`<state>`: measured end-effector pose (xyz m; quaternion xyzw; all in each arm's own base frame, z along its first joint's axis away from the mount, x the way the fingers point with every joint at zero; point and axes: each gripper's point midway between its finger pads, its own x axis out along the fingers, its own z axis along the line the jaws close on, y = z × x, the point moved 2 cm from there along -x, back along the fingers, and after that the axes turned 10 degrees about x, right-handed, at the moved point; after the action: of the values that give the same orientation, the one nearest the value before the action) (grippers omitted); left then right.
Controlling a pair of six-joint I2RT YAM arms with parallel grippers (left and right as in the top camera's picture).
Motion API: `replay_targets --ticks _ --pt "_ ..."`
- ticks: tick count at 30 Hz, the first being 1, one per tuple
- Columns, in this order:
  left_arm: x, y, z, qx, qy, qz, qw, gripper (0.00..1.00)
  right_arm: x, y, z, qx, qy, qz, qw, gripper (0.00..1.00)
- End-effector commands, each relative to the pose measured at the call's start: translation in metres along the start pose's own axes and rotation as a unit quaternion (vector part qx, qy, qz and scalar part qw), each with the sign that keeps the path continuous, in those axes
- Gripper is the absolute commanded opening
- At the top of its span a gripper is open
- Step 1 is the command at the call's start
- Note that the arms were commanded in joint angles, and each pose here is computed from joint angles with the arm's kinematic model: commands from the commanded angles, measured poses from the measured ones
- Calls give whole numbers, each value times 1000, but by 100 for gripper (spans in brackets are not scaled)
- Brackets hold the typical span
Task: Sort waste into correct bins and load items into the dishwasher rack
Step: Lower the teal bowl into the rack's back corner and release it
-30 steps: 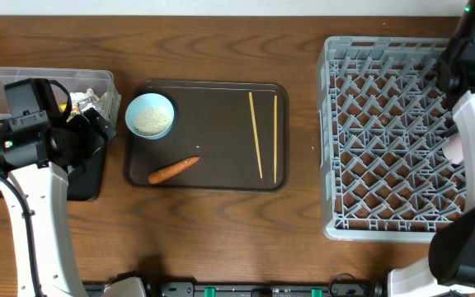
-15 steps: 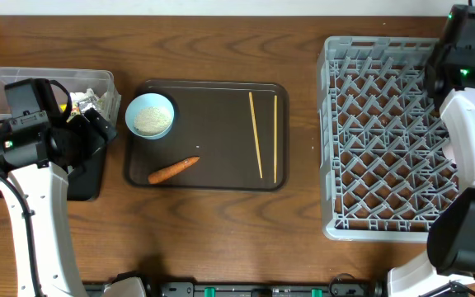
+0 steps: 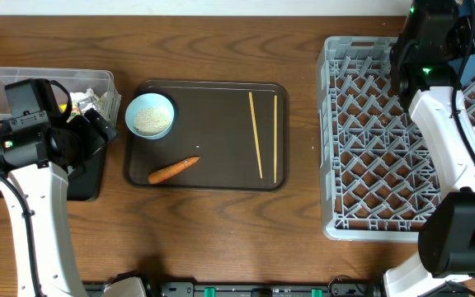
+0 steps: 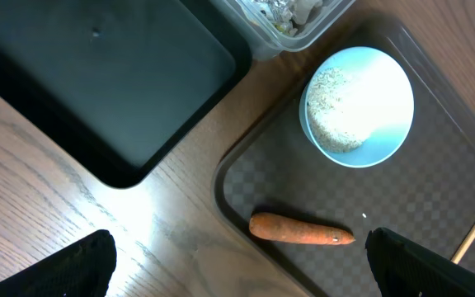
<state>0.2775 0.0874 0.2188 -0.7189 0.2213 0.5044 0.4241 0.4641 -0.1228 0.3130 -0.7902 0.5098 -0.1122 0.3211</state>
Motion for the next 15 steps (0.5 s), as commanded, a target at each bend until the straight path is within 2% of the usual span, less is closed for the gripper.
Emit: replay_targets --ticks 1,10,15 --pt "3 3 2 -8 -4 8 1000 99 1 9 5 -14 -1 6 1000 1" --pt "3 3 2 -8 -4 8 1000 99 16 47 23 -35 13 23 999 1" --pt "3 3 2 -9 -4 8 1000 99 19 44 17 -32 26 14 999 1"
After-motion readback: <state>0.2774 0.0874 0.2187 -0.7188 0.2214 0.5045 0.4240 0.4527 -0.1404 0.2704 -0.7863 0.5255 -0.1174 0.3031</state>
